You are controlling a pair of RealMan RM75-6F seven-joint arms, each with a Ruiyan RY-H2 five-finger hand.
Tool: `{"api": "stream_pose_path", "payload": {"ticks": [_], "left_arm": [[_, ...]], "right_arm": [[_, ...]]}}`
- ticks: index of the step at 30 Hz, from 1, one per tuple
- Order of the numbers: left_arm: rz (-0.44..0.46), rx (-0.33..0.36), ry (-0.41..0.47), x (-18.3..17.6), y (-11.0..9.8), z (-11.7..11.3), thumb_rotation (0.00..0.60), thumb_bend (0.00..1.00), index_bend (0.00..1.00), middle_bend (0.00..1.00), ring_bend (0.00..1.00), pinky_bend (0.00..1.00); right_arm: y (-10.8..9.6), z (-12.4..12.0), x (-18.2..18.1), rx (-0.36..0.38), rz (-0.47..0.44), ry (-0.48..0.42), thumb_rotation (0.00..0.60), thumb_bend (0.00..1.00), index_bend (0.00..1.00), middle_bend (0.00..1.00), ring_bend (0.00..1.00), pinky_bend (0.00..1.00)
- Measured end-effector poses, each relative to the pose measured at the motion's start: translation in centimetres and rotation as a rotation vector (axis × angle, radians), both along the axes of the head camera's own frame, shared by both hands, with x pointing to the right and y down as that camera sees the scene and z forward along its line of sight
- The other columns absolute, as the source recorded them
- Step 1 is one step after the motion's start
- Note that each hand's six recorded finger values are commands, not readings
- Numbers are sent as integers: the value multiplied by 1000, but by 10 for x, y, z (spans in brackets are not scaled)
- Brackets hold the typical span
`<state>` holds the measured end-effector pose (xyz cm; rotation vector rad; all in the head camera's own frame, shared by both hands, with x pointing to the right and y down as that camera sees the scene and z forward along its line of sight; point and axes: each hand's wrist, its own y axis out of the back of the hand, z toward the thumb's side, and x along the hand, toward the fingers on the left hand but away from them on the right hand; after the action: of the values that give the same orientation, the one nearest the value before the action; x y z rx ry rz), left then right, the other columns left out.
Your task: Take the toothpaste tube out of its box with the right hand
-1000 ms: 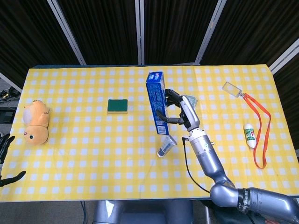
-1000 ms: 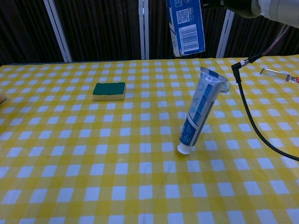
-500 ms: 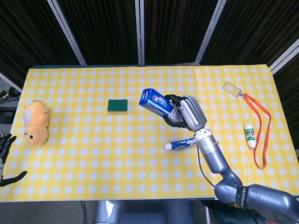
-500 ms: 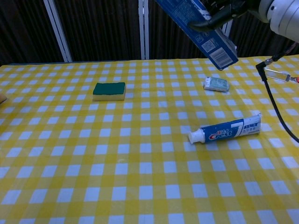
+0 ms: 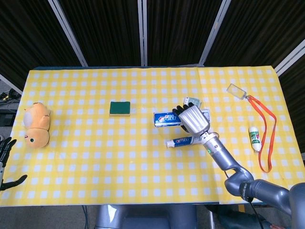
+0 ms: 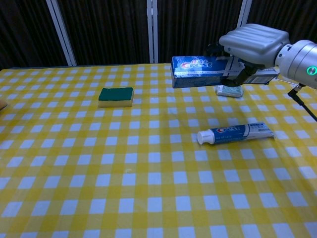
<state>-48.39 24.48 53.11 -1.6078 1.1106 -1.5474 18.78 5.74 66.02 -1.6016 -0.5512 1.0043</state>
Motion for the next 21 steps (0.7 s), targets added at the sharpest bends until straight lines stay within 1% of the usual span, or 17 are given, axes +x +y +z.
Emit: {"api": "stream_pose_path", "payload": {"ticks": [1,2,5,9,14,17,21], "left_arm": [[0,0,0,0,0,0,600,0,0,0,0,0],[0,0,-1,0,0,0,600,0,0,0,0,0],[-3,-2,-3,-1,0,1,600,0,0,0,0,0],[-2,0,-2,0,0,0,600,0,0,0,0,0],[-2,8,3,0,0,-2,600,0,0,0,0,0],[1,13,10,1,1,-5,600,0,0,0,0,0],[13,23,20,4,2,-9,600,0,0,0,0,0]], "right_arm": [[1,2,0,-5,1,5,600,3,125,172,162,279],[1,4,0,-10,2,11,600,0,67,115,103,245],[2,9,2,-31,10,36,600,0,16,63,40,198],[5,8,3,-64,41,47,600,0,12,53,30,188],[11,-11,8,-80,75,7,600,0,24,73,29,182],[15,-31,23,-76,104,-30,600,0,35,74,29,162],[23,-64,68,-48,166,-86,600,0,58,74,29,120]]}}
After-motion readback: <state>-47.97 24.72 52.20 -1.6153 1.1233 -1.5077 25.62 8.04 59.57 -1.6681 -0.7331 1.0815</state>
